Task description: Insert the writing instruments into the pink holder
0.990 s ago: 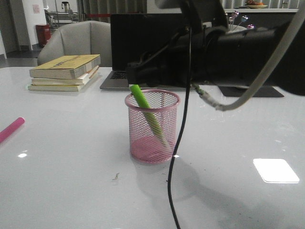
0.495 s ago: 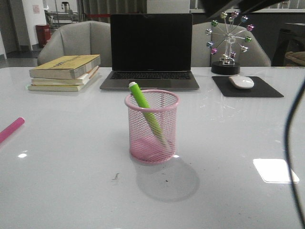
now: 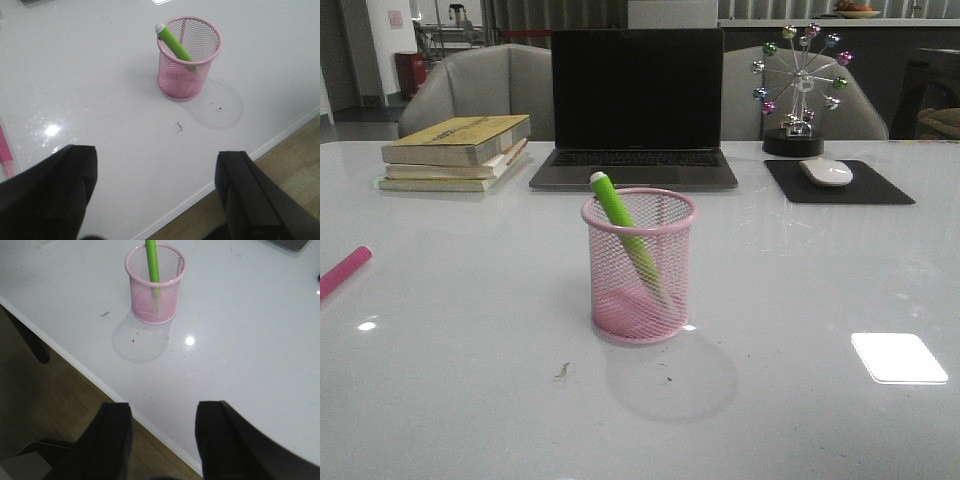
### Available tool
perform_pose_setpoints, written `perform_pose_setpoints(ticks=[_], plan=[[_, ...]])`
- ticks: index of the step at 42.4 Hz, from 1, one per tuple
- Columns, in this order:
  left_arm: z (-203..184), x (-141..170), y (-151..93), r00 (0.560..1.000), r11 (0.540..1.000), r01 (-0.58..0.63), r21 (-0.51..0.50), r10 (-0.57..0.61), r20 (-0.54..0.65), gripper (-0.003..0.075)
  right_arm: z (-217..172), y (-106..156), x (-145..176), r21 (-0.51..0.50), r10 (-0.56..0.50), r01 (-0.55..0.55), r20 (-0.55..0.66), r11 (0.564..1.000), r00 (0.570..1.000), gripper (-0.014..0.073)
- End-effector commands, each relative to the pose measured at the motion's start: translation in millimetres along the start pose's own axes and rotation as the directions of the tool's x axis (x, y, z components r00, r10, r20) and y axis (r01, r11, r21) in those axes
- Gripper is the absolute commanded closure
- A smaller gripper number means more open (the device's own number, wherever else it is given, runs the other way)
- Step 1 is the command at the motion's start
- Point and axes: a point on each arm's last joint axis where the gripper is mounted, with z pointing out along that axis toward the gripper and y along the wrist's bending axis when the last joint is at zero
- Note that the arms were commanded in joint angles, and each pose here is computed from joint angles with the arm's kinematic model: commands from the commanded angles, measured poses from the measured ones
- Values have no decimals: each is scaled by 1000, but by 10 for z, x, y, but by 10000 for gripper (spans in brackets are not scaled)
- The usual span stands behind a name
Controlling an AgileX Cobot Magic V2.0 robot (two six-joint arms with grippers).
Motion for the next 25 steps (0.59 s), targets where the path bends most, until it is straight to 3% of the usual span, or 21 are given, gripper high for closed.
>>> perform_pose_setpoints(ticks=[1,6,12,25], plan=[[-53,-107,-18,998,1000,1,8,-1,70,171,-48,-9,-71,10,-9,9,77,1000,997,185],[-40,-76,14,999,1000,28,-10,-27,19,171,-49,-9,-61,10,-9,8,68,1000,998,185],[27,-56,200,987,985,108,-134,-122,-104,171,-49,-9,-60,10,-9,8,67,1000,998,185],[524,-100,860,911,908,245,-340,-336,-239,171,-49,-9,-60,10,-9,8,67,1000,998,185]])
